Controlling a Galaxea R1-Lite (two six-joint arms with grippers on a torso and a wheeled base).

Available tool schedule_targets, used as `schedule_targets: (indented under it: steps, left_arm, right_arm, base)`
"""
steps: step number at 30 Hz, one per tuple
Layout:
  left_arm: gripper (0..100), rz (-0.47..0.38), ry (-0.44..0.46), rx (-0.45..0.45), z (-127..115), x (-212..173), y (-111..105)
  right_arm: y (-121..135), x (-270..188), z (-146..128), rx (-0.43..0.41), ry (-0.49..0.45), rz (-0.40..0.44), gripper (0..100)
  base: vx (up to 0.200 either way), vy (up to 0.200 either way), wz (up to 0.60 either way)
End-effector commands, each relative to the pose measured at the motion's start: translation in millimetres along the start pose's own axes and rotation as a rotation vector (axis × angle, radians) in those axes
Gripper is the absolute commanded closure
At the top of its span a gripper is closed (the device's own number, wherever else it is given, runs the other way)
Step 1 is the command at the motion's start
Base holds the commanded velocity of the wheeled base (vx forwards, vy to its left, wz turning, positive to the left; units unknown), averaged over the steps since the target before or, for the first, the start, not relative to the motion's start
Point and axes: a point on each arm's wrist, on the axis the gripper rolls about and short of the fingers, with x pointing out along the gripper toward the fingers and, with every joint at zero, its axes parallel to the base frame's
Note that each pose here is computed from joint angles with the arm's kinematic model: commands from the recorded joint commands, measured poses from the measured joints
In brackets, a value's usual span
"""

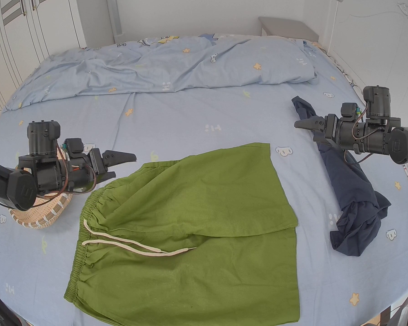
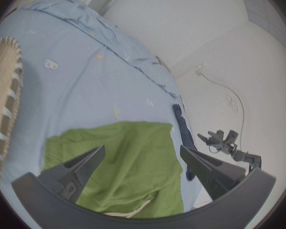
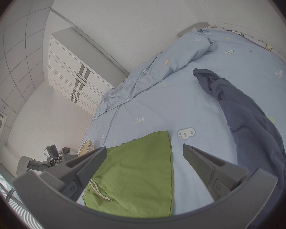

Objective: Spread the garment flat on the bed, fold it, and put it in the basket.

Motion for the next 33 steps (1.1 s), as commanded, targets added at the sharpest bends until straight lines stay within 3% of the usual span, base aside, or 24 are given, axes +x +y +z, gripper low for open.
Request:
schedule_targets:
  steps: [1, 8, 13, 23, 33]
  left_arm:
    - [0, 0.063, -0.091, -0.028, 25, -17, 22]
    - [0, 0.145, -0.105, -0.114, 34, -7, 72]
    - [0, 0.17, -0.079, -0.141, 30, 6, 94]
    - [0, 0.196, -0.046, -0.105, 19, 20, 114]
    - [0, 0.19, -0.023, -0.105, 13, 23, 111]
  right_arm:
    - [1, 2, -2, 0.001, 0.008, 0.003, 0]
    - [1, 2, -4, 0.001, 0.013, 0.003, 0]
    - [1, 2, -4, 0.001, 0.013, 0.003, 0]
    - [2, 4, -6, 0.001, 0.02, 0.006, 0]
    - [2, 4, -6, -0.004, 0.02, 0.006, 0]
  base:
    - [0.0, 0.0, 0.0]
    - [0.0, 0.0, 0.0]
    - [0.0, 0.0, 0.0]
    - [0.0, 0.0, 0.0]
    - [0.0, 0.0, 0.0]
